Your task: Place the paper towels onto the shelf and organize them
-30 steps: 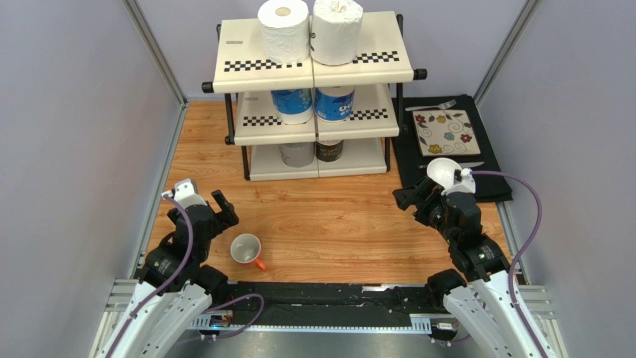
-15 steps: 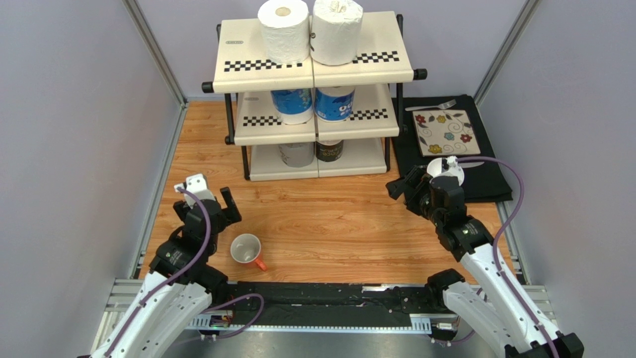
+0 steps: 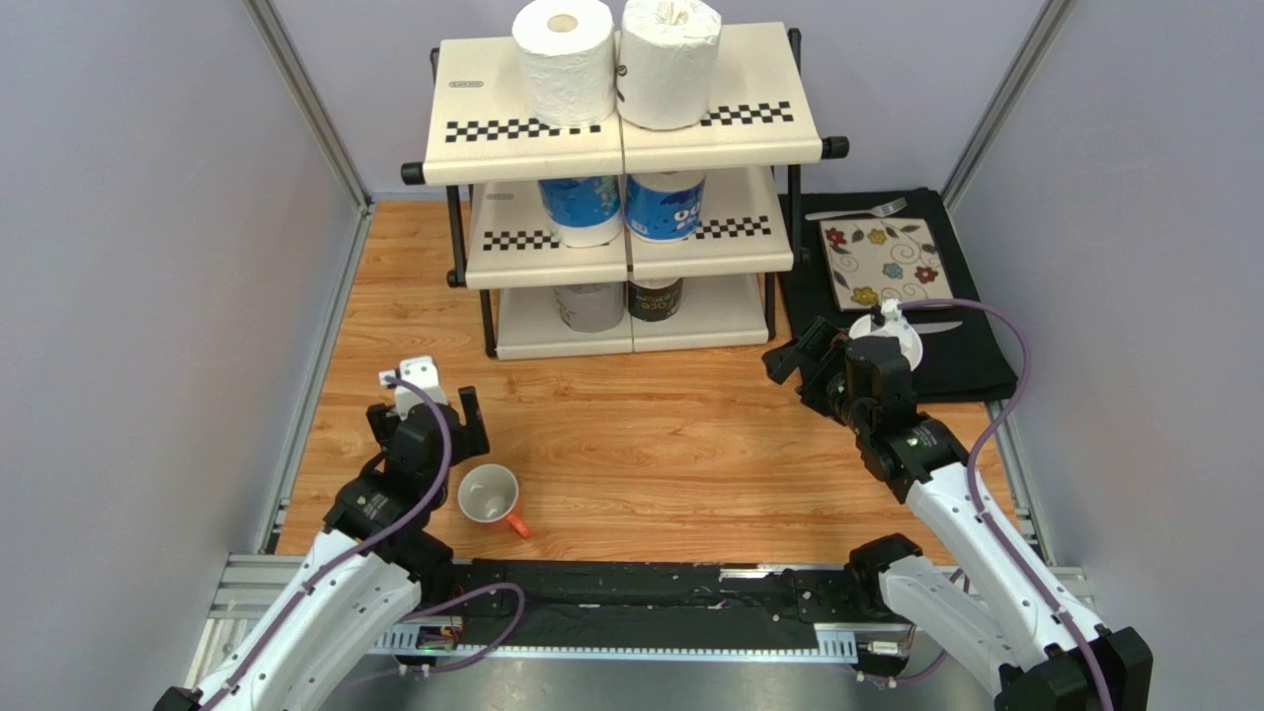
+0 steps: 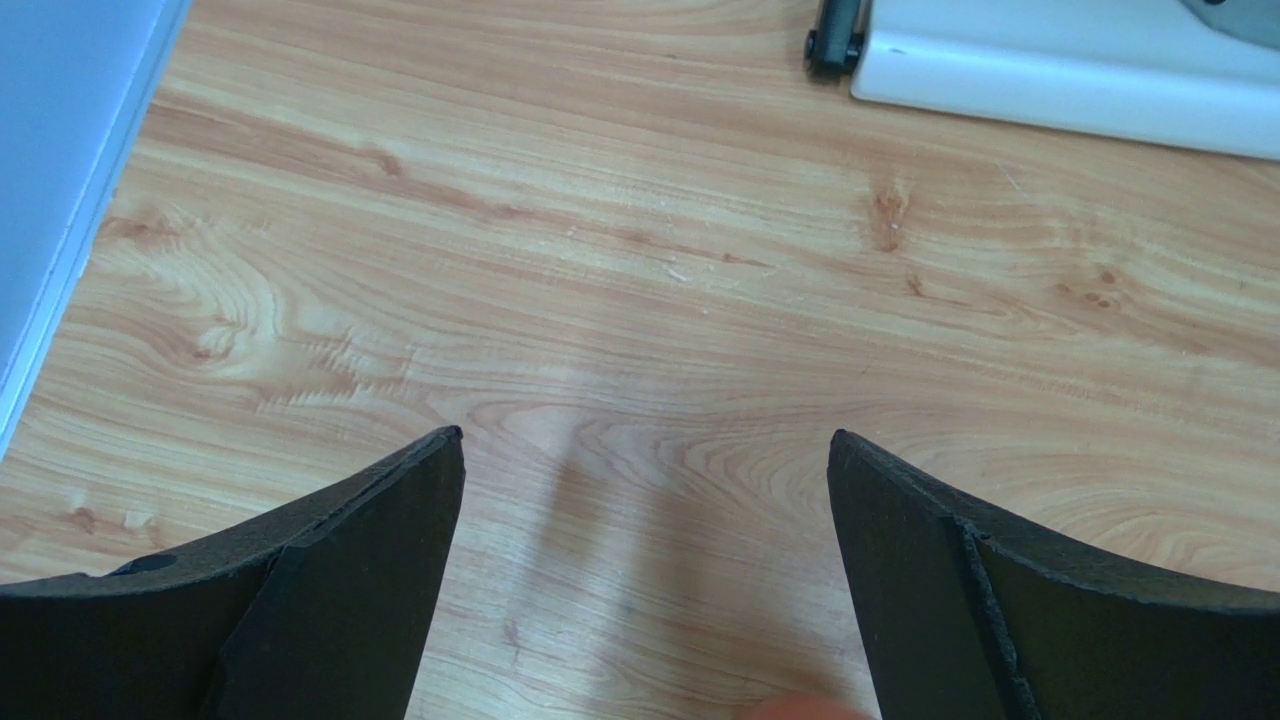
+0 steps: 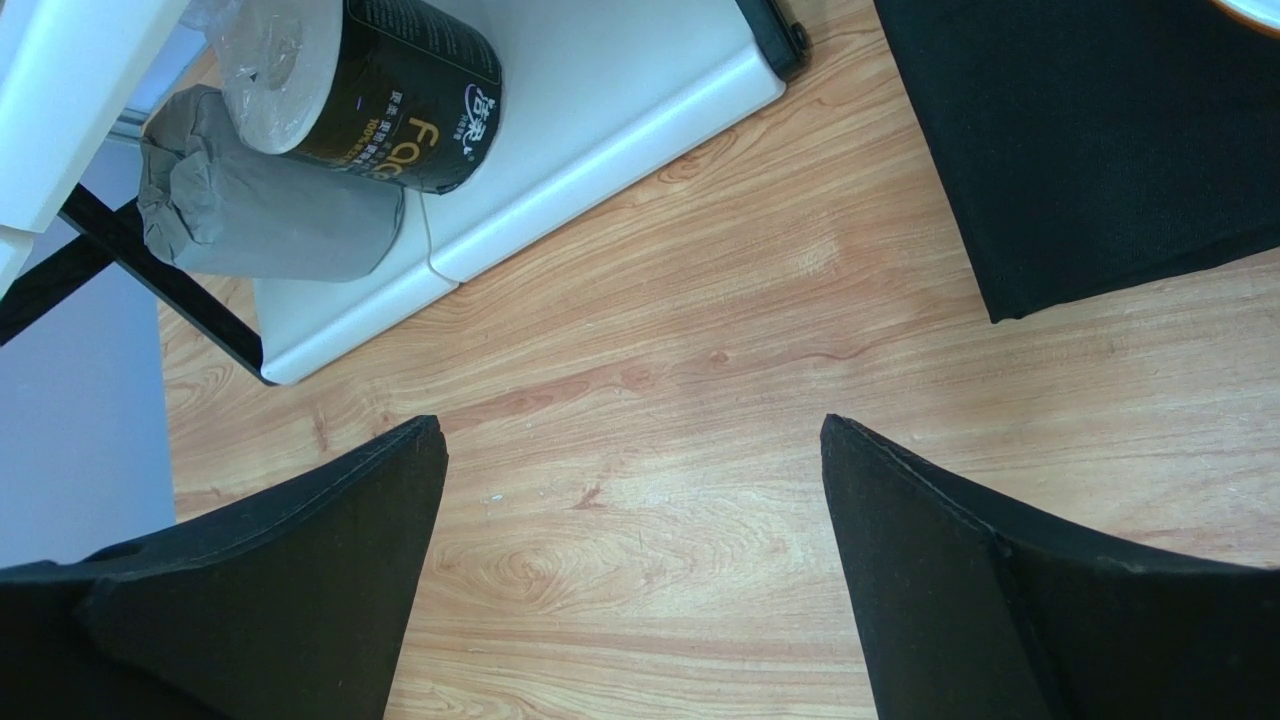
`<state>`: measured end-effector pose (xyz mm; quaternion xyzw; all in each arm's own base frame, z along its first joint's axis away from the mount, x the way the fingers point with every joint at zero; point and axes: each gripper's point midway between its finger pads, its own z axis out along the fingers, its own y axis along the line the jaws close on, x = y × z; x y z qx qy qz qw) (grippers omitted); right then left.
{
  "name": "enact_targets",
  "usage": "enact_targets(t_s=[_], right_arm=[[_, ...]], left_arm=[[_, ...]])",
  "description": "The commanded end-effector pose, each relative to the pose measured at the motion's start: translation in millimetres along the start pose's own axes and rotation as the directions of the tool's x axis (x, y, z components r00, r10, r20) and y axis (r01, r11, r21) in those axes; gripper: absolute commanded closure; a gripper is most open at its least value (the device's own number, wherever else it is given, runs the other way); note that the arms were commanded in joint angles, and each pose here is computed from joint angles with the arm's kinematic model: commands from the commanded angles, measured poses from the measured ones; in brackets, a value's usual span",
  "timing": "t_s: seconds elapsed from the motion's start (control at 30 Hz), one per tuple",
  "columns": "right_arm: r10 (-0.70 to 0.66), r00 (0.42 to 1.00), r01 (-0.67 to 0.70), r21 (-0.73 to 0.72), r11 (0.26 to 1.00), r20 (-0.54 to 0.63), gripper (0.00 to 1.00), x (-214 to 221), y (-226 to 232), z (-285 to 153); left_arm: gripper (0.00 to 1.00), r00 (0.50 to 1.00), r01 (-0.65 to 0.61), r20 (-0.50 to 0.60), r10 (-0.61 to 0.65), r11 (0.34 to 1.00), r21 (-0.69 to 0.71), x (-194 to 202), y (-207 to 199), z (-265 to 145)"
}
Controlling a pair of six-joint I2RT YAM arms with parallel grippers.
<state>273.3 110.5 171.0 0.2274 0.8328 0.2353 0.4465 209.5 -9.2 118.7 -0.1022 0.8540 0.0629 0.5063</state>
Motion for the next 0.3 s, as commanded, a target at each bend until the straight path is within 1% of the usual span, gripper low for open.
enact_targets(t_s=[0.0,0.07,0.27], right_arm=[[0.024,0.997,-0.021,-0.049,0.999,0.070,0.02,-22.6,18.6,-3.7],[0.027,0.997,-0.024,-0.046,0.999,0.071,0.02,-22.0,17.3,-3.7],[0.029,0.997,-0.026,-0.051,0.998,0.071,0.02,-22.5,18.8,-2.6]], left_arm=[[0.01,1.000,0.010,0.026,-0.012,0.998,0.054,-3.6,-10.3,1.4],[0.01,1.000,0.003,0.028,-0.005,0.998,0.068,-4.6,-12.4,0.9],[0.01,1.000,0.000,0.023,-0.001,0.999,0.033,-3.4,-6.0,1.1]])
